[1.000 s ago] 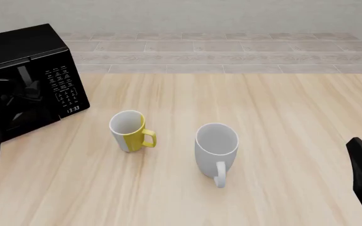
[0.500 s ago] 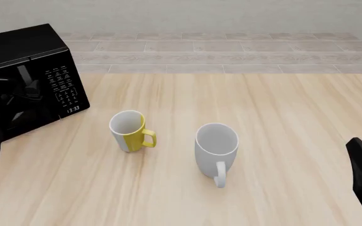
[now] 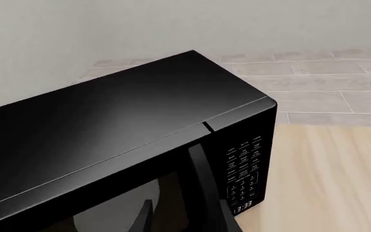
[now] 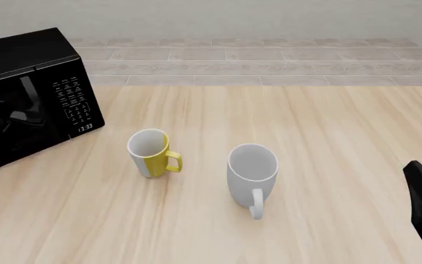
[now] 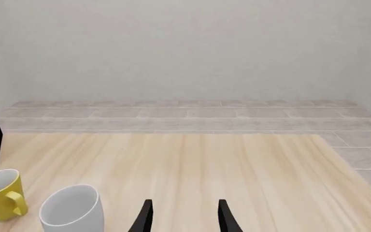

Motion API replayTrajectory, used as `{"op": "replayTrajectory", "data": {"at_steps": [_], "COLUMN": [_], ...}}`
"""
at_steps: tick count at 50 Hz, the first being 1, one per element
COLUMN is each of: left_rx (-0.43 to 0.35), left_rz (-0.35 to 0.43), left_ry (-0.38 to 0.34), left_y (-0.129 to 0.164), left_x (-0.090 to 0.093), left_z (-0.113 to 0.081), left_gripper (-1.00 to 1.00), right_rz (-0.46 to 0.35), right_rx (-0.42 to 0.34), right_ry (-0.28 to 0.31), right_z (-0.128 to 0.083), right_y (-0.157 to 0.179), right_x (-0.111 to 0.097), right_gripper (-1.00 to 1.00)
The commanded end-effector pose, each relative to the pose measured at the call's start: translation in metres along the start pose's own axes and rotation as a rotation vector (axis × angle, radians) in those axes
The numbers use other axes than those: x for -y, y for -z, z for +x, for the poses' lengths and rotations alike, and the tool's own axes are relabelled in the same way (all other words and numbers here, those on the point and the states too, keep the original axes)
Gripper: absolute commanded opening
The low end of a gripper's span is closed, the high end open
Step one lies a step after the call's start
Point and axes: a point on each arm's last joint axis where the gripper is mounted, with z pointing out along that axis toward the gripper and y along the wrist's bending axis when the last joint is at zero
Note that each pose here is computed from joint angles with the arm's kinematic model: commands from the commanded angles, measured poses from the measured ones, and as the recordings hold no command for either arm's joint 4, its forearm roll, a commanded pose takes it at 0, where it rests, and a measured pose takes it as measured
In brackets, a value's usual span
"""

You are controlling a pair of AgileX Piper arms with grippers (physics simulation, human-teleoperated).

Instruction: Close the microwave.

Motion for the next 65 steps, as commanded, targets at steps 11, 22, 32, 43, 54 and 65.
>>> {"op": "replayTrajectory", "data": {"at_steps": [11,22,32,43,54,65], "left_rx": [0.028,0.043,0.069,0.102,0.153,0.196], "left_rz": [0.005,0.04,0.066,0.114,0.158,0.2], "left_ry": [0.02,0.038,0.062,0.08,0.092,0.109], "left_y": [0.057,0.082,0.109,0.142,0.178,0.21], "left_x": [0.005,0.011,0.014,0.017,0.016,0.013], "left_z": [-0.014,-0.021,-0.031,-0.045,-0.063,-0.075], "left_gripper": [1.0,1.0,1.0,1.0,1.0,1.0], "right_rz": [-0.008,-0.013,-0.016,-0.018,-0.016,-0.012], "right_rx": [-0.003,-0.004,0.0,0.001,0.006,0.011], "right_ry": [0.001,0.003,0.001,0.006,0.003,0.004], "right_z": [0.0,0.0,0.0,0.0,-0.001,-0.001], "right_y": [0.0,0.0,0.0,0.0,0.0,0.0], "right_x": [0.0,-0.001,-0.001,-0.001,-0.001,-0.001], "right_gripper": [1.0,1.0,1.0,1.0,1.0,1.0]}}
